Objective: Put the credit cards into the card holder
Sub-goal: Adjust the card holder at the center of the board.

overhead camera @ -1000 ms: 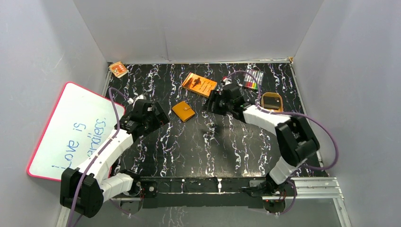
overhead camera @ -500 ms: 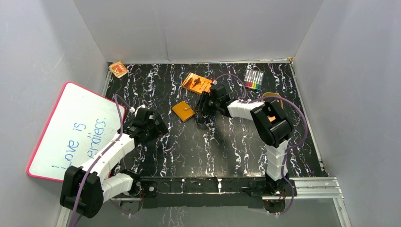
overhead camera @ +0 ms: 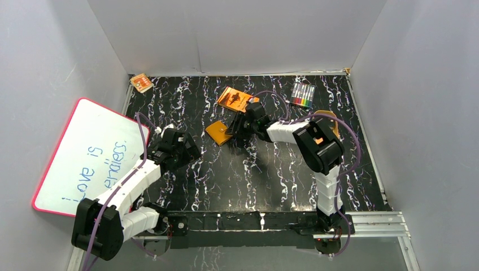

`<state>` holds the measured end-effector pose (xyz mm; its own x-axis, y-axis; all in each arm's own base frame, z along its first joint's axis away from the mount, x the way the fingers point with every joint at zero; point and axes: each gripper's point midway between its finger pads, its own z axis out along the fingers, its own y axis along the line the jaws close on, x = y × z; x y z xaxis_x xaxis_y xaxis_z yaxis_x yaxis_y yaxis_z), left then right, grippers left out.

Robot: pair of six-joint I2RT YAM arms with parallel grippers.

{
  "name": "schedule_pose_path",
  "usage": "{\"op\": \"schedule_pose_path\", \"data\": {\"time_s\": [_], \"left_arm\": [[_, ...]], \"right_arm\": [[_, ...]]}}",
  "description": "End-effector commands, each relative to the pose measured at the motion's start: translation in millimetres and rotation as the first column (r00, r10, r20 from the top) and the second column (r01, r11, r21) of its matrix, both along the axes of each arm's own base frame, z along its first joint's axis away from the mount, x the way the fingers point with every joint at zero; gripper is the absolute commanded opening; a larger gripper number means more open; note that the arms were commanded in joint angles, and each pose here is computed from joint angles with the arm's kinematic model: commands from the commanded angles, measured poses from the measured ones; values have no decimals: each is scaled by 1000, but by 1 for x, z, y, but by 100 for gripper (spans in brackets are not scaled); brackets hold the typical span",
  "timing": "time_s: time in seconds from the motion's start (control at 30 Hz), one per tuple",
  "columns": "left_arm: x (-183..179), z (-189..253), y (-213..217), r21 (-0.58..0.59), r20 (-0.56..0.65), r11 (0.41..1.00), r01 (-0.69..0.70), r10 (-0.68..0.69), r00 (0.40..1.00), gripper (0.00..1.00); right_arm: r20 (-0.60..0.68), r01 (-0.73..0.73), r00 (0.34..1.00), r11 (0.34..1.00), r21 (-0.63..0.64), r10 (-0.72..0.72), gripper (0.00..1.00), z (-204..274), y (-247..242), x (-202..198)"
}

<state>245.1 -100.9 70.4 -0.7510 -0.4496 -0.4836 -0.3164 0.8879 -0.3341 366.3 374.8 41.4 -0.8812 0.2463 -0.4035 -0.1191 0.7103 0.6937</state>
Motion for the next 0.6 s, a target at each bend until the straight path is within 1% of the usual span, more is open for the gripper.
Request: {"op": "schedule_pose_path", "data": {"time_s": [0.0,0.13,0.3,0.47,0.57], "left_arm": [[3,9,-3,-19,28,1000,14,-13,1000,93],[3,11,-3,-21,33,1000,12,-11,999,93],[2,12,-2,-25,41,1000,11,-10,999,93],[3,13,-3,-28,43,999,17,-16,999,93],[1,13,-4,-34,41,999,21,-20,999,92]], "right_arm": [[0,-1,1000,999,49,1,53,4,17,1],[-14,16,1000,998,58,-15,44,1,15,-2],[-15,32,999,997,65,-31,23,-1,10,-7],[-28,26,999,997,67,-24,0,-3,4,-18],[-25,20,1000,998,66,-19,0,1,-4,-31]]}}
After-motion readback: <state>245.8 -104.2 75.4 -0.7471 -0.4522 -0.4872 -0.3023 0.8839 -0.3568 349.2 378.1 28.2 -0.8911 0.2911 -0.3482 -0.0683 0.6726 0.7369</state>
